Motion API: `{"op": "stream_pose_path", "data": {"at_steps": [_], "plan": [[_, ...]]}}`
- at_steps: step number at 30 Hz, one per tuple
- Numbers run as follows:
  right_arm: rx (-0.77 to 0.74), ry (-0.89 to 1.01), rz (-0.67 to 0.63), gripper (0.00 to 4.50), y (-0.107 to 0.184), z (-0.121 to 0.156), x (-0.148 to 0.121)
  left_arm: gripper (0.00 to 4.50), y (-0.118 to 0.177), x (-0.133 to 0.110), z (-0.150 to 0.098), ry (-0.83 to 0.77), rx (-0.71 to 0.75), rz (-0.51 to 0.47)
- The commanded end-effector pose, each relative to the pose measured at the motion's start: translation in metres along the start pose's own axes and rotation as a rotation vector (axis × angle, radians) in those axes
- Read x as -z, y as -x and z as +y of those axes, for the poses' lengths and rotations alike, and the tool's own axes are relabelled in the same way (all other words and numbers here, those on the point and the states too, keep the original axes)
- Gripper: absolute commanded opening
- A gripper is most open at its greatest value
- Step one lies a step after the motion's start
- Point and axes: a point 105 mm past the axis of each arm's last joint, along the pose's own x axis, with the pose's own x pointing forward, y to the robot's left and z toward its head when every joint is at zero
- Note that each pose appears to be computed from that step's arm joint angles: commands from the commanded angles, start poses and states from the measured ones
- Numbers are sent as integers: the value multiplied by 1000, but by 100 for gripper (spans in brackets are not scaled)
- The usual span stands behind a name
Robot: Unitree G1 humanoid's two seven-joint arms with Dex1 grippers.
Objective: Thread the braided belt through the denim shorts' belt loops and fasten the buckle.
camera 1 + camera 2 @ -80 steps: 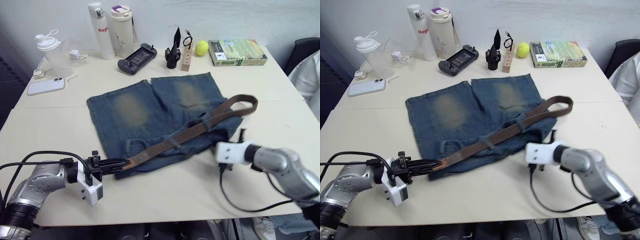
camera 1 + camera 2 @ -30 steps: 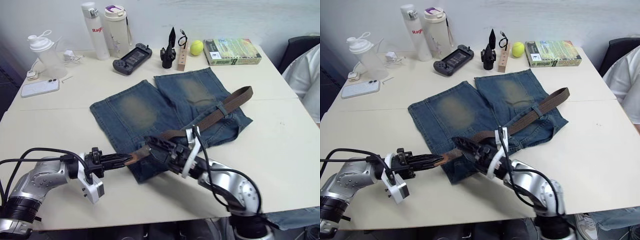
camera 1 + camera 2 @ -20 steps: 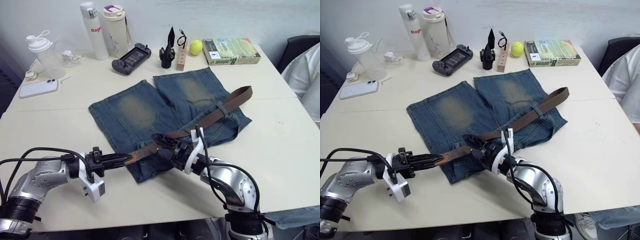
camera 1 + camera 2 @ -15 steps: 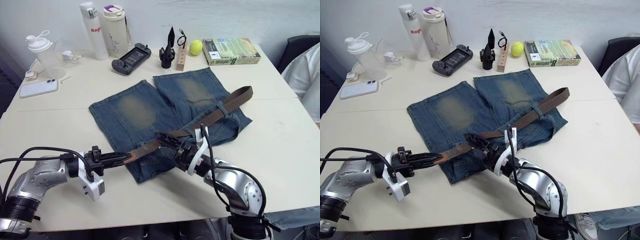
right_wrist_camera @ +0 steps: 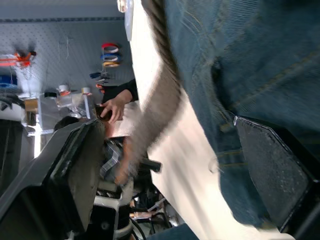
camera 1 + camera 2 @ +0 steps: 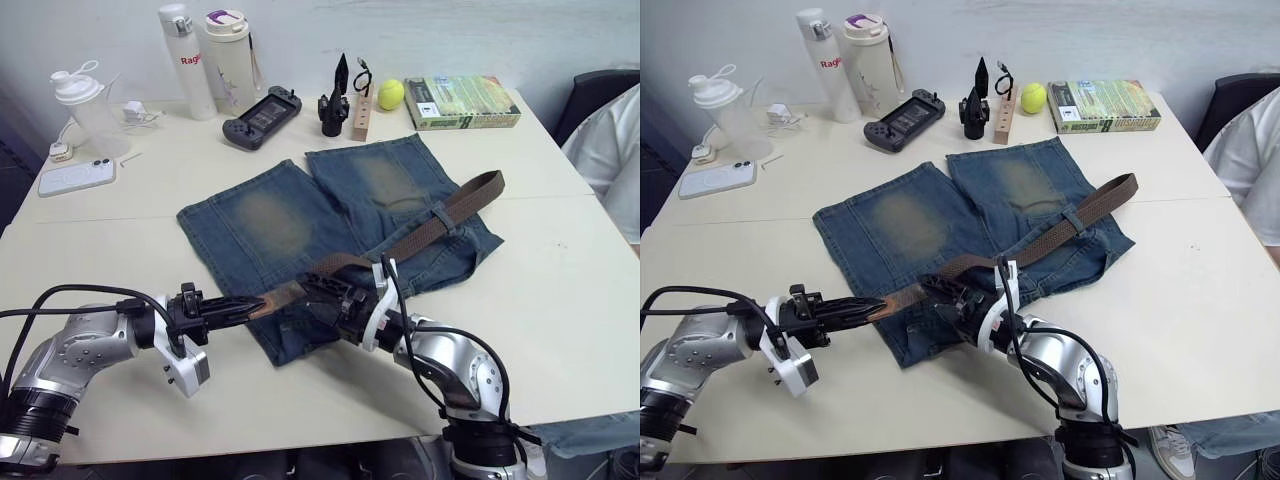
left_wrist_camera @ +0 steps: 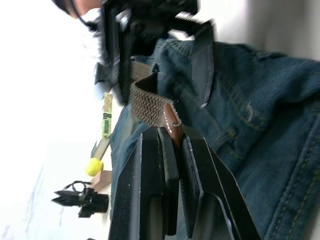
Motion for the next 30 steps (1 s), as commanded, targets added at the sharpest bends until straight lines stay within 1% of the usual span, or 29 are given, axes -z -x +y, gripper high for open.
{"op": "stream_pose_path", "data": {"at_steps": [1,2,3,4,6,7,8,9,10,12,13,16,18,20,21,22,25,28,30], "plan": [[-41,-1,-1,392,0,10,-1,0,-1,-8,4,-13,-5,-27],[-44,1,-1,351,0,11,-1,0,-1,-7,3,-12,-4,-24],[-49,3,0,320,-1,12,-1,0,-1,-7,3,-12,-3,-19],[-52,4,0,269,-1,13,-1,0,-1,-6,3,-11,-4,-16],[-65,4,-1,185,-1,15,0,0,-2,-6,3,-15,-4,-15],[-69,6,-1,124,-1,16,1,0,-2,-6,3,-18,-3,-14],[-74,4,-2,97,-1,17,1,0,-2,-6,4,-22,-4,-15],[-79,2,-4,60,-1,18,1,0,-3,-6,5,-24,-7,-16],[-86,-1,-6,8,-1,18,1,0,-3,-6,5,-27,-12,-17],[-93,-9,-14,0,-1,20,0,88,-4,-7,6,-22,-21,-21],[-97,-12,-19,0,-1,20,-1,121,-4,-7,7,-11,-25,-23],[-114,-30,-43,0,0,22,-6,245,-3,-5,7,24,-30,-10],[-122,-33,-64,0,1,23,-11,317,0,-4,4,75,-13,8],[-110,13,-97,0,6,21,-21,383,6,-2,4,172,-31,41],[-108,34,-138,0,9,19,-30,383,12,1,3,259,-45,73],[-110,36,-184,0,11,18,-39,383,21,5,-3,352,-26,111],[-115,61,-253,0,14,16,-51,383,36,7,-20,553,21,173],[-100,102,-287,0,12,12,-54,383,44,5,-27,652,23,197],[-74,151,-286,0,9,7,-51,383,47,5,-27,670,8,206]]}}
